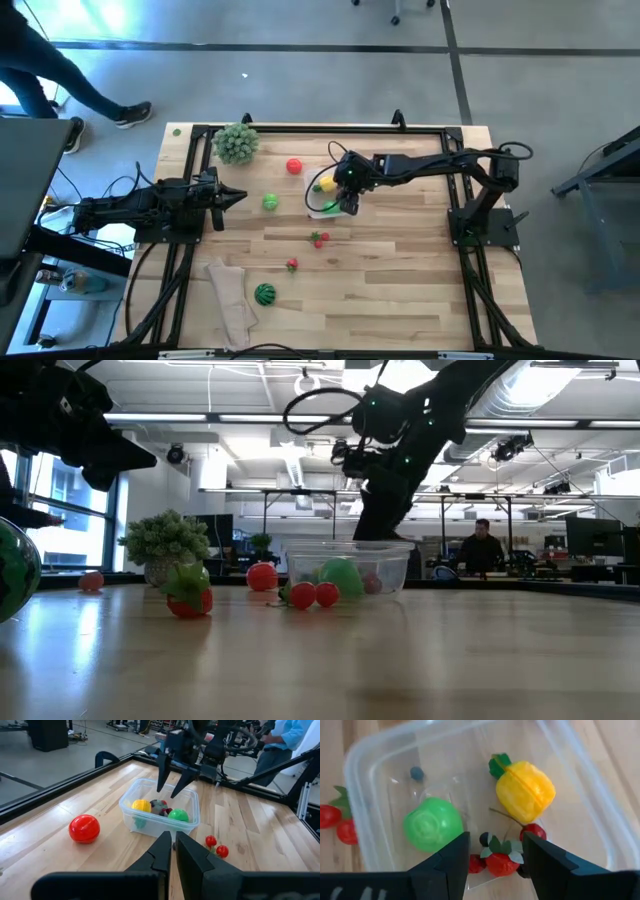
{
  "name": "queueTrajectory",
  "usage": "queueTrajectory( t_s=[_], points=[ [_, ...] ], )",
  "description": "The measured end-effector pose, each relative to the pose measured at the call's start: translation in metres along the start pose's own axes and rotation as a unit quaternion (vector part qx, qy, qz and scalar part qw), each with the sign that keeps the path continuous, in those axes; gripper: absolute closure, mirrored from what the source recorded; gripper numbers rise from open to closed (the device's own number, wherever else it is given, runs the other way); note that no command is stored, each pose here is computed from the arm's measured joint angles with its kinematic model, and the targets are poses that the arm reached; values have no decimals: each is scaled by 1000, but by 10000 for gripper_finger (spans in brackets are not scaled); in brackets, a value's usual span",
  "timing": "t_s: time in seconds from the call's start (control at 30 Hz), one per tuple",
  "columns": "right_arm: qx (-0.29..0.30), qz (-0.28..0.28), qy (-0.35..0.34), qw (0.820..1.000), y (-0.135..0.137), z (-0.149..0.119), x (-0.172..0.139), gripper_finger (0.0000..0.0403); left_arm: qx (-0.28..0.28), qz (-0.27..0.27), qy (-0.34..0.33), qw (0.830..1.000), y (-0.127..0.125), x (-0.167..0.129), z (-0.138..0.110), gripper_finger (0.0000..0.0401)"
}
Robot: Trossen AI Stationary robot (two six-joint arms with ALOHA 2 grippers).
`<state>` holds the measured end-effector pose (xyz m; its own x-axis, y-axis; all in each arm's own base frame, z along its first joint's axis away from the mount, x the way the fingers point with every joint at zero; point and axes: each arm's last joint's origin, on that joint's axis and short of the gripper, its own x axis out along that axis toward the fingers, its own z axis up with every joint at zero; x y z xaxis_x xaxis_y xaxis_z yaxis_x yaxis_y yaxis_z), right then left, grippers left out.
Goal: Pick and placing Produce into tupperware
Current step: Put the red cherry into the transparent container
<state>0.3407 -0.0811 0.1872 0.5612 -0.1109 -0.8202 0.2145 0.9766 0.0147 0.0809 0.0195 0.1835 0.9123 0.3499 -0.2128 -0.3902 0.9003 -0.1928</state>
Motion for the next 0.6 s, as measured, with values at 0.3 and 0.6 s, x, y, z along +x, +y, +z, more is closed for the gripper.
queueTrajectory(
  t_s=[0.3,0.6],
  points=[
    [16,1,-30,999,2,6,-46,229,0,0,0,1000,0,0,0,384],
    [42,1,4,999,43,-11,-97,229,0,0,0,1000,0,0,0,384]
  ],
)
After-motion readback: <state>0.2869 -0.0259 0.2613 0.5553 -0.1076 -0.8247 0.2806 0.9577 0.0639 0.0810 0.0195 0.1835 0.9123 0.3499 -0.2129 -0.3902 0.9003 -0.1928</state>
